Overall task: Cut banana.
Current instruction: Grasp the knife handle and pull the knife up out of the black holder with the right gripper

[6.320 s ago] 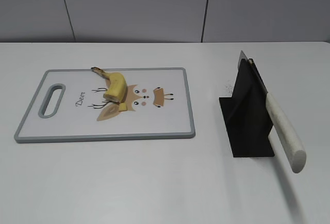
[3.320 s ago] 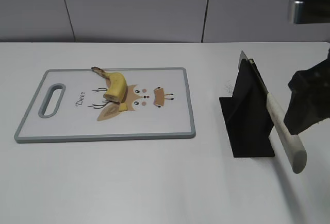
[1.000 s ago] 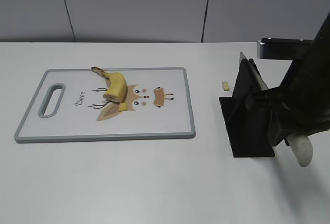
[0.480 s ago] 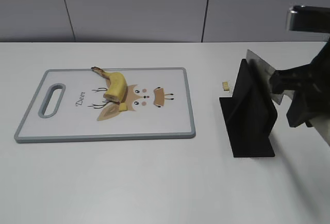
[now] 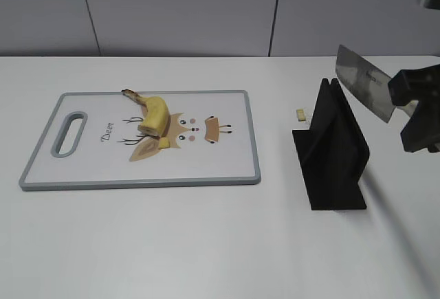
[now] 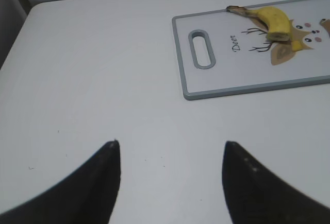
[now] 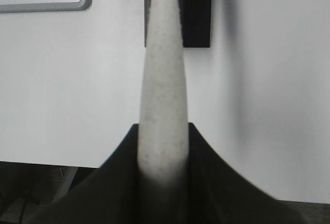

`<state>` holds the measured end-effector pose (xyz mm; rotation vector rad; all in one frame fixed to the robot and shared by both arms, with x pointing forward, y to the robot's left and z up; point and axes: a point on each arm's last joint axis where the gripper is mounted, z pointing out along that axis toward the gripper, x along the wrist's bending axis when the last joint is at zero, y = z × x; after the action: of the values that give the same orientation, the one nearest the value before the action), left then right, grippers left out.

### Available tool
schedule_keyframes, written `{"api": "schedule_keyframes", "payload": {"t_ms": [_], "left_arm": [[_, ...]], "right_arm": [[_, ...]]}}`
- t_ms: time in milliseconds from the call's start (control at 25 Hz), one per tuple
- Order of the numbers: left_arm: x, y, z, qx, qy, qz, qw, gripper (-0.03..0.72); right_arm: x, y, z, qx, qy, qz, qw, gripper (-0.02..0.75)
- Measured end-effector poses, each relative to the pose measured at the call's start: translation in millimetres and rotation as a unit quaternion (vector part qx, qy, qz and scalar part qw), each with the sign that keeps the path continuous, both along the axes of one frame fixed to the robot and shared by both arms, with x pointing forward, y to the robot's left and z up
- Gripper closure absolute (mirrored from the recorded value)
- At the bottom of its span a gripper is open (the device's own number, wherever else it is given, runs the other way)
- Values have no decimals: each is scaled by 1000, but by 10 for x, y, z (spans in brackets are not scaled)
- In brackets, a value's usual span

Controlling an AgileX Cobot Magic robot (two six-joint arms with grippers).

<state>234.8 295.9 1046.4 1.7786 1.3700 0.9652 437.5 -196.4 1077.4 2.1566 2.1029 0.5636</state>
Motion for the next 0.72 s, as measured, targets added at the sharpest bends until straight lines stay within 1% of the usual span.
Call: {"api": "schedule_keyframes", "payload": {"t_ms": [200, 480, 720], "left_arm": [[0, 0, 0, 0, 0, 0, 1000, 97], [0, 0, 0, 0, 0, 0, 1000, 97], [0, 0, 0, 0, 0, 0, 1000, 97]], "right_arm": [[-32, -34, 113, -5, -15, 3, 1000, 565], [-34, -42, 439, -13, -36, 33, 999, 566], [-10, -32, 666, -8, -74, 53, 996, 566]]}}
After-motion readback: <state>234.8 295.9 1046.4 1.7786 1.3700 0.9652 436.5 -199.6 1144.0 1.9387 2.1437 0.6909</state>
